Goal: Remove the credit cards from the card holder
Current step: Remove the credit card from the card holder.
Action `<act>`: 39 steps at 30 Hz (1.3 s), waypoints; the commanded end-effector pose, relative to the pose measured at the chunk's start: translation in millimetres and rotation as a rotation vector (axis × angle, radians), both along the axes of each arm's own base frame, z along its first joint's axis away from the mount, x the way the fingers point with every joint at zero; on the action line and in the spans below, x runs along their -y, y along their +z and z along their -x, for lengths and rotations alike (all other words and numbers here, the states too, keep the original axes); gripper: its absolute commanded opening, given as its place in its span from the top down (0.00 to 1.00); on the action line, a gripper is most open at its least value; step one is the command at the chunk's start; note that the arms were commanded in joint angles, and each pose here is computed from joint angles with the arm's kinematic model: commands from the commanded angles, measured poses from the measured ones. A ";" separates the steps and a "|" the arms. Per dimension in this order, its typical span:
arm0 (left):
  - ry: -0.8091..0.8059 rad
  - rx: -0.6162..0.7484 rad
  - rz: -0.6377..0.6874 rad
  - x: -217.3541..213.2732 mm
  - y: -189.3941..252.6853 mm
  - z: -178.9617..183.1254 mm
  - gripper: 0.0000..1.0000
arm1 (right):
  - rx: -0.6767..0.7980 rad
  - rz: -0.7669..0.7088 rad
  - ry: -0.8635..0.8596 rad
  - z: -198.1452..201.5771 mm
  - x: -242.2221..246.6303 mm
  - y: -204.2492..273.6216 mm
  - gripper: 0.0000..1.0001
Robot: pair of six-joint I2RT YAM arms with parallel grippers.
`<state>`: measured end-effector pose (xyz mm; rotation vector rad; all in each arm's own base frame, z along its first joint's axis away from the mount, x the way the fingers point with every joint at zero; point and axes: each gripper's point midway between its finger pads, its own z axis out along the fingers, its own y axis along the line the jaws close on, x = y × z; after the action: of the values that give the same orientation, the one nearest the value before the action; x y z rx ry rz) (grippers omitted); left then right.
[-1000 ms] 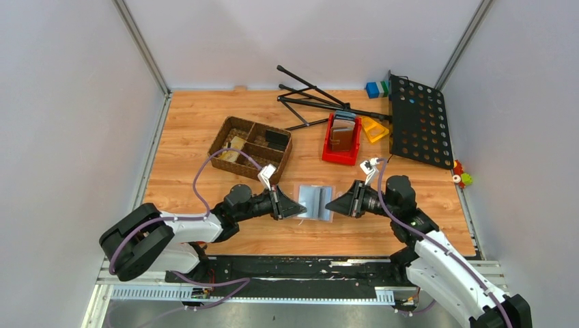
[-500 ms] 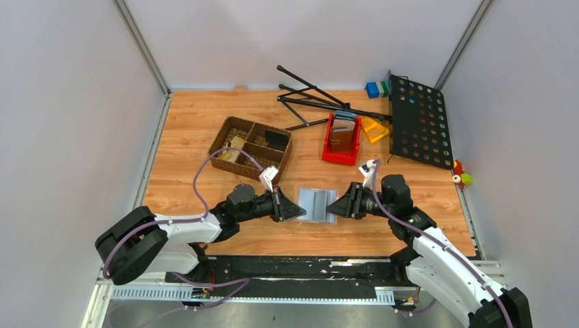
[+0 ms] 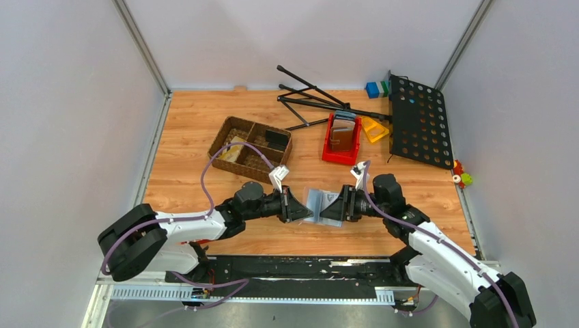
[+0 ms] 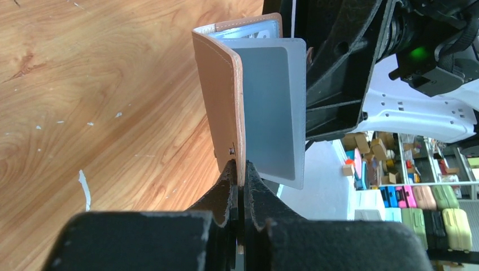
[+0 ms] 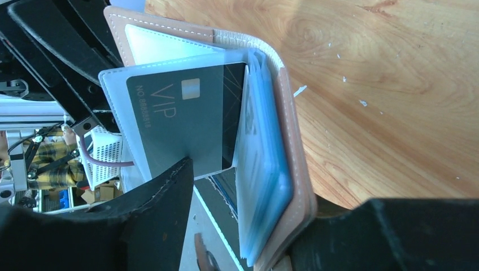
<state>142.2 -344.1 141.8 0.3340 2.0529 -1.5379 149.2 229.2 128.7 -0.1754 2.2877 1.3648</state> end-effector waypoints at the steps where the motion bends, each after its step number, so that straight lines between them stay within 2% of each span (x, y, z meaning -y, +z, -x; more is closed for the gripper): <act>1: -0.040 0.083 0.065 12.4 26.6 -0.1 1.00 | 0.069 -0.001 0.002 -9.6 -5.3 17.8 0.54; 3: -0.048 0.080 0.055 14.4 23.4 0.8 1.00 | 0.070 0.004 0.001 -9.7 -5.2 17.7 0.54; 5: -0.058 0.075 0.046 16.5 20.2 1.5 0.95 | 0.069 0.011 -0.002 -9.3 -4.7 17.6 0.55; 8: -0.065 0.069 0.036 17.4 17.7 2.4 0.84 | 0.063 0.046 -0.023 -11.8 -0.9 14.8 0.70; 11: -0.047 0.075 0.029 14.4 17.9 0.3 0.65 | 0.056 0.074 -0.027 -11.5 1.8 12.4 0.82; 14: -0.038 0.090 0.019 11.3 18.9 -0.2 0.35 | 0.057 0.077 -0.029 -11.0 2.4 12.8 0.84; 15: -0.038 0.096 0.022 10.9 20.3 -0.2 0.27 | 0.058 0.074 -0.028 -11.0 2.2 13.5 0.85; 17: -0.036 0.103 0.017 10.2 20.1 -0.5 0.20 | 0.058 0.070 -0.025 -10.5 1.6 14.1 0.85; 22: -0.047 0.091 -0.027 16.0 10.7 -1.8 0.13 | 0.057 0.092 -0.033 -11.9 -1.2 13.0 0.86; 27: -0.066 0.094 -0.055 29.5 6.9 -0.2 0.10 | 0.034 0.279 -0.093 -19.3 0.0 -1.4 0.93; 34: -0.066 0.091 -0.076 40.5 5.6 -3.8 0.07 | 0.040 0.456 -0.153 -20.3 -2.3 -13.0 0.96; 36: -0.054 0.083 -0.102 40.9 0.6 -6.5 0.09 | 0.039 0.466 -0.155 -20.1 -3.9 -14.4 0.96; 39: -0.037 0.065 -0.156 39.1 -10.8 -10.2 0.21 | 0.041 0.479 -0.164 -20.9 -1.1 -15.3 0.96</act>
<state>141.9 -374.1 120.2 0.4694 2.1654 -1.4151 154.9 227.8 94.7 -0.2128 2.5579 0.7453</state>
